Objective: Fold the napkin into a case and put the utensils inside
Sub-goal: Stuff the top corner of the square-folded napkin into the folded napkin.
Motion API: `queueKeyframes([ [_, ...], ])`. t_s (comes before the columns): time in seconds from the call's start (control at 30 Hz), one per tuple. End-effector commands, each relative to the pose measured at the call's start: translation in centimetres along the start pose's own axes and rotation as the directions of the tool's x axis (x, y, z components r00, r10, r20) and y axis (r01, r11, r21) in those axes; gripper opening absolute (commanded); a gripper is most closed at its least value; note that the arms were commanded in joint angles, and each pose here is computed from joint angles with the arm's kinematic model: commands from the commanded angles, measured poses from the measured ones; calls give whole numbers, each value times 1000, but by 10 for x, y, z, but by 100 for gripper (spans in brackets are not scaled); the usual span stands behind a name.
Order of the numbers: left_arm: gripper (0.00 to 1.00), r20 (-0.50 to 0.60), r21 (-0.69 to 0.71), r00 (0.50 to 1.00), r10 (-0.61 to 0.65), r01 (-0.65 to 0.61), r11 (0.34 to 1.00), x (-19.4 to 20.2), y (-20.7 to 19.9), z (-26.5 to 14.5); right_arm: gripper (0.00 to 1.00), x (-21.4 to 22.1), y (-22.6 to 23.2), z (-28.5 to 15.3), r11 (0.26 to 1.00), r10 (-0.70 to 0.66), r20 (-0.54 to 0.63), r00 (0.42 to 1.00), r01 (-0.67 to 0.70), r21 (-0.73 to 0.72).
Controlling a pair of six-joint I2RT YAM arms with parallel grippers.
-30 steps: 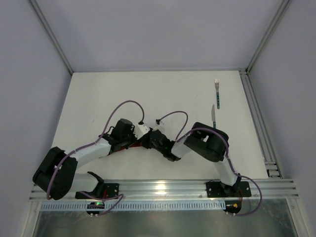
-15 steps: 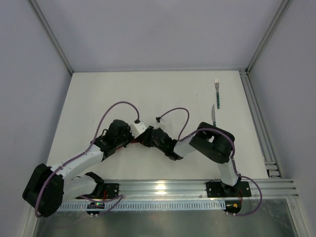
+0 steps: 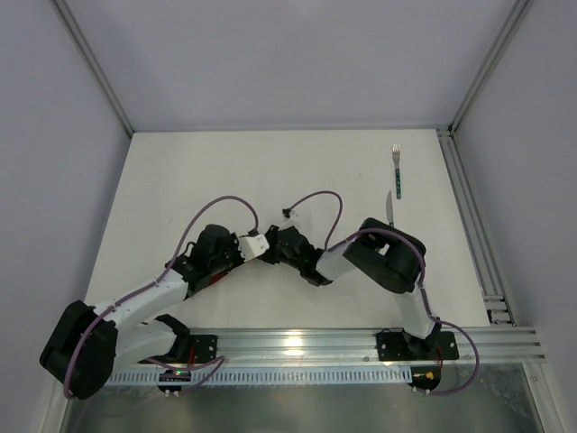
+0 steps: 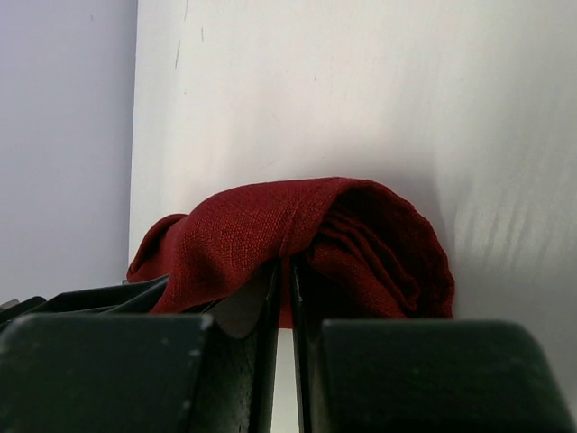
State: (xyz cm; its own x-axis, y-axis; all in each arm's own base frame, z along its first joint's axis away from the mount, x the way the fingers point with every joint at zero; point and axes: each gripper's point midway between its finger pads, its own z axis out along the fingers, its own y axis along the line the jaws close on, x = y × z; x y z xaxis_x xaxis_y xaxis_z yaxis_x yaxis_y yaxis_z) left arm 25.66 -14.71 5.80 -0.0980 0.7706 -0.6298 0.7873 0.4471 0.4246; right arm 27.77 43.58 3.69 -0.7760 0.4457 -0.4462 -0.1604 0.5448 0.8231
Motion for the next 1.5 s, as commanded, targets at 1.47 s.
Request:
queueKeyframes([
  [1.47,1,44,-11,988,147,-147,989,13,-8,15,46,-12,47,10,978,108,-103,989,-124,-169],
])
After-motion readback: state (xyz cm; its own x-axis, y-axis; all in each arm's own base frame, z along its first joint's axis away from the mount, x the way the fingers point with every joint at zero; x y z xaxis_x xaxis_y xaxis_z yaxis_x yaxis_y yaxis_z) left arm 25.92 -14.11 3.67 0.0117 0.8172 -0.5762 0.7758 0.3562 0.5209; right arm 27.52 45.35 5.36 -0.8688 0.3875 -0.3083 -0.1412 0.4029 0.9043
